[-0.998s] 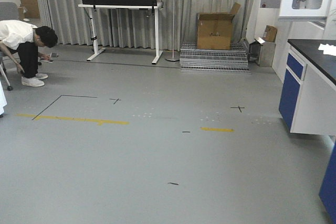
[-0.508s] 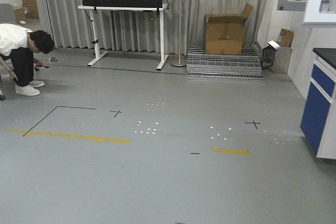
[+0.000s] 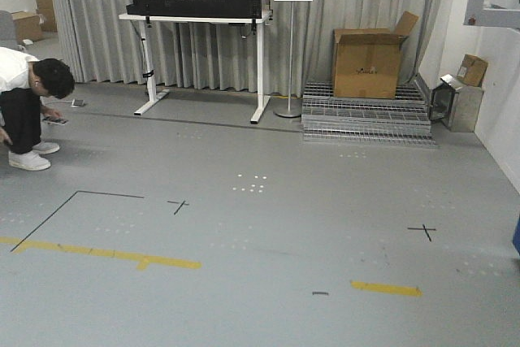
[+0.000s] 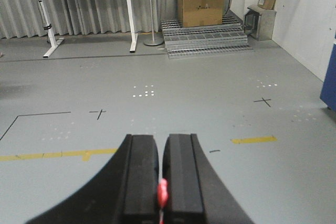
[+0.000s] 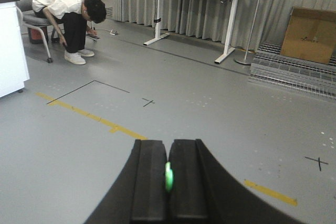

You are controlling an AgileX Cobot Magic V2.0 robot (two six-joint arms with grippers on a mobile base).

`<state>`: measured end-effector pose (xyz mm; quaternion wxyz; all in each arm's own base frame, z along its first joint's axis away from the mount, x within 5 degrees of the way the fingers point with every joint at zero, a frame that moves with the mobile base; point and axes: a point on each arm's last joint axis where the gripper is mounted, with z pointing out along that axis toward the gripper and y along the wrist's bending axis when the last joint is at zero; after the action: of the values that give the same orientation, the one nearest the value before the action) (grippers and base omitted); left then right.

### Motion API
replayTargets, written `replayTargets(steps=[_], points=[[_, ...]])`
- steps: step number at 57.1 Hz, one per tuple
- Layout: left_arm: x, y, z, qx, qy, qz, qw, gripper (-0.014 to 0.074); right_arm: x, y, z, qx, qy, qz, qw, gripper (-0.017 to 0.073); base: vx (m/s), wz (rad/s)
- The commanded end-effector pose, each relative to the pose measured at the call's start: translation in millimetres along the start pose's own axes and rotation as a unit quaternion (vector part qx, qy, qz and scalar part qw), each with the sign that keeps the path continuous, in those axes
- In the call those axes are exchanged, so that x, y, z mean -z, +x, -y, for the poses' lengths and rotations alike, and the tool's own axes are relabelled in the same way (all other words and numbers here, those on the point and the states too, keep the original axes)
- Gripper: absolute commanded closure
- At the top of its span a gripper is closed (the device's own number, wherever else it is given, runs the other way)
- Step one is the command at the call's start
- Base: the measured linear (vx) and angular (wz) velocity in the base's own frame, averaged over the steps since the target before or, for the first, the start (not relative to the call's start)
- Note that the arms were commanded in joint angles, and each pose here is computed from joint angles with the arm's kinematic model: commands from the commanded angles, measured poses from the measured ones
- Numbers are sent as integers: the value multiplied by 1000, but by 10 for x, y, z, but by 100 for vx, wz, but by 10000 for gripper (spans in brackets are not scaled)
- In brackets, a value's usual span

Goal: Sort red and green spoons into left cabinet
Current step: 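Drive the base across the room toward the white cabinet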

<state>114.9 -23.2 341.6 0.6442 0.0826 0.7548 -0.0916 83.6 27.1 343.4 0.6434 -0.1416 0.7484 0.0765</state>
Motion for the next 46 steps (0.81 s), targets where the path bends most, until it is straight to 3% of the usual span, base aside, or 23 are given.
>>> replayTargets(steps=[1,46], points=[[30,-136,-12,13,-11,40,999,594,23,-135,39,-3,21,39,999,562,67,-1],[30,-137,-14,12,-11,40,999,594,22,-130,35,-3,18,36,999,562,65,-4]])
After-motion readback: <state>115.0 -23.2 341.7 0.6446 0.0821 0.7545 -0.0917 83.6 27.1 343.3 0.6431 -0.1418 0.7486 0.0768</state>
